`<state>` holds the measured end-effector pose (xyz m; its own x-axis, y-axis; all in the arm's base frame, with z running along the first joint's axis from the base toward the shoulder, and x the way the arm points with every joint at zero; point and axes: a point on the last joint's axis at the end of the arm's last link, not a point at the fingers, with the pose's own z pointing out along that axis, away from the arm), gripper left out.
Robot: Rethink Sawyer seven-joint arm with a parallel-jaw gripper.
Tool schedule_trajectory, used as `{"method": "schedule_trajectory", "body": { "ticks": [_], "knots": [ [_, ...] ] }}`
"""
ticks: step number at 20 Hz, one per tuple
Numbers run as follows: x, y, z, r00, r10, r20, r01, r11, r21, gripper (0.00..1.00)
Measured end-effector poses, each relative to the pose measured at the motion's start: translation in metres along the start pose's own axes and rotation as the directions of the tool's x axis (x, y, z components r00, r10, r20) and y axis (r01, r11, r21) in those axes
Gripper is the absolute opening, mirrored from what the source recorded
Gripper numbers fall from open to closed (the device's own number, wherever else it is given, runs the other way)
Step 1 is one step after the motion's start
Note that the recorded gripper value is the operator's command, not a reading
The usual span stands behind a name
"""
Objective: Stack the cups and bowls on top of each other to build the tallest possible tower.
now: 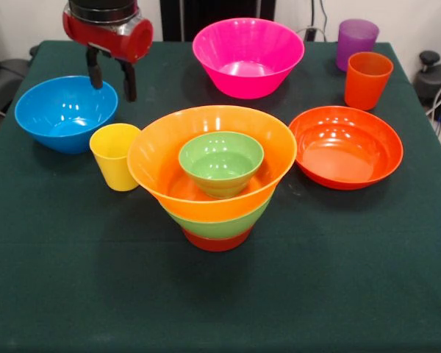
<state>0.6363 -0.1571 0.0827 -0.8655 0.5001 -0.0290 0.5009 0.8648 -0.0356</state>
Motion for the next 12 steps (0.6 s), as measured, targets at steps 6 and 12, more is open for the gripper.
{"method": "schedule_trajectory", "body": {
  "ticks": [6, 12],
  "knots": [
    [-0.011, 0.006, -0.002, 0.9957, -0.09, 0.021, 0.092, 0.9936, -0.066, 1.0],
    [-0.022, 0.004, -0.004, 0.9756, -0.212, 0.057, 0.217, 0.9706, -0.105, 1.0]
  ]
}}
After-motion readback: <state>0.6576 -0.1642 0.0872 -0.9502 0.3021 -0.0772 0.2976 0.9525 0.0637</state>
